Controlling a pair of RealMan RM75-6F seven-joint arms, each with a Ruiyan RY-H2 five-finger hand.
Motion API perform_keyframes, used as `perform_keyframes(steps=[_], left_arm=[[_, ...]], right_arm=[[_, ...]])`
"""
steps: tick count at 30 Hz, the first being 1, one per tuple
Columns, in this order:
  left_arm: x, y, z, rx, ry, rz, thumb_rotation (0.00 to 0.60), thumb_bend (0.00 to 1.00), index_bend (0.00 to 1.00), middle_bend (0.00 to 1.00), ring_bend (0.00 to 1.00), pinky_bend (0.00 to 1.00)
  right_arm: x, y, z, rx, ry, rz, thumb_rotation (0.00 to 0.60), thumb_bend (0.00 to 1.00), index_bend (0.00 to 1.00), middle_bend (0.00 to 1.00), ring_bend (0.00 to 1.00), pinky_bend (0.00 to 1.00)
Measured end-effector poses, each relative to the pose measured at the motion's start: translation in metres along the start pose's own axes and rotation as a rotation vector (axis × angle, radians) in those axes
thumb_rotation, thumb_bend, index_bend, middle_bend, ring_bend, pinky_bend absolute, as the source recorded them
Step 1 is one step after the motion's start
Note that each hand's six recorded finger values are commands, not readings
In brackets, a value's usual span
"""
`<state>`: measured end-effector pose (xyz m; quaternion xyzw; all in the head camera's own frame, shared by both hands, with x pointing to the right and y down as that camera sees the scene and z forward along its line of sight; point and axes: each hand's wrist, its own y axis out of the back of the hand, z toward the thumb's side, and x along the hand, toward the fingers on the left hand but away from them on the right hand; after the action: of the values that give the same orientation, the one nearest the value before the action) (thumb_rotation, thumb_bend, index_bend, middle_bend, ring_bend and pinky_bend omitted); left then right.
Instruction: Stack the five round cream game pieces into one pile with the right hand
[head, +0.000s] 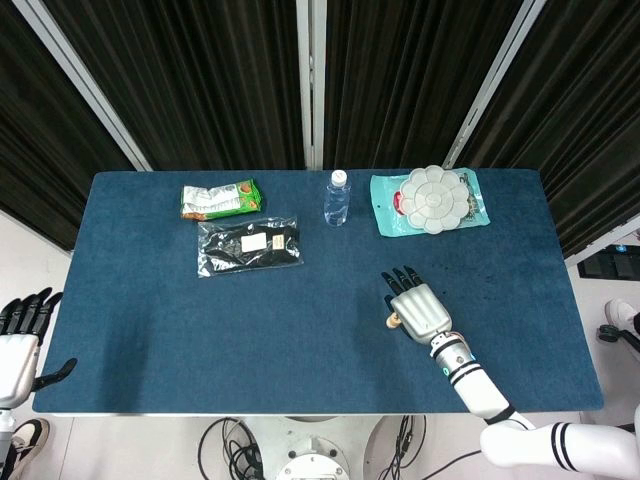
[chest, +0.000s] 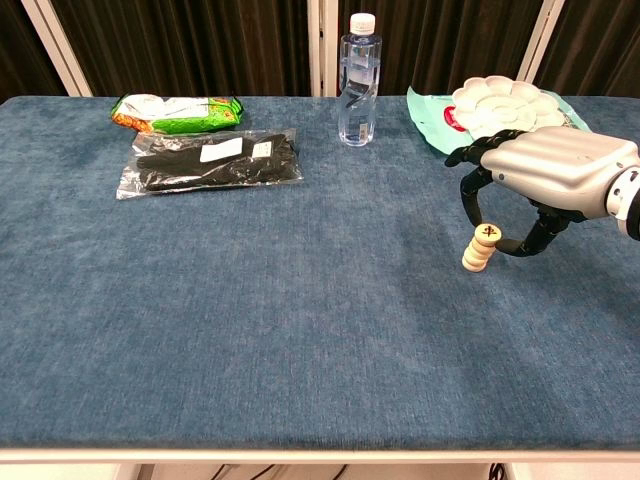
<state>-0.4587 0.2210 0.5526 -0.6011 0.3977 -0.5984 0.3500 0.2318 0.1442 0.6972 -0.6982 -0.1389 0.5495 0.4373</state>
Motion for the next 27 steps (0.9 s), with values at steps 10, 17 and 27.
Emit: perform_keyframes(steps=[10,17,27], left_arm=[[0.0001,-0.0009,0.0001,0.002,-0.001,-0.003,0.600,0.19,0.04,0.00,0.00,0.00],[0.0002,-0.0015,0.0001,0.002,-0.002,-0.006,0.600,0.19,0.04,0.00,0.00,0.00],[-0.0004,-0.0005,0.0004,0.001,-0.003,-0.003,0.600,0.19,0.04,0.00,0.00,0.00]], right_arm=[[0.0001,-0.0006,-0.0005,0.000,0.001,0.007,0.600,0.25,0.50,0.08,0.00,0.00],[0.0004,-0.0012,0.0001,-0.004,0.005,0.015,0.600,0.23,0.43,0.07,0.00,0.00],[0.0036,0.0033,-0.0013,-0.016,0.009,0.008,0.600,0.23,0.34,0.06,0.00,0.00]])
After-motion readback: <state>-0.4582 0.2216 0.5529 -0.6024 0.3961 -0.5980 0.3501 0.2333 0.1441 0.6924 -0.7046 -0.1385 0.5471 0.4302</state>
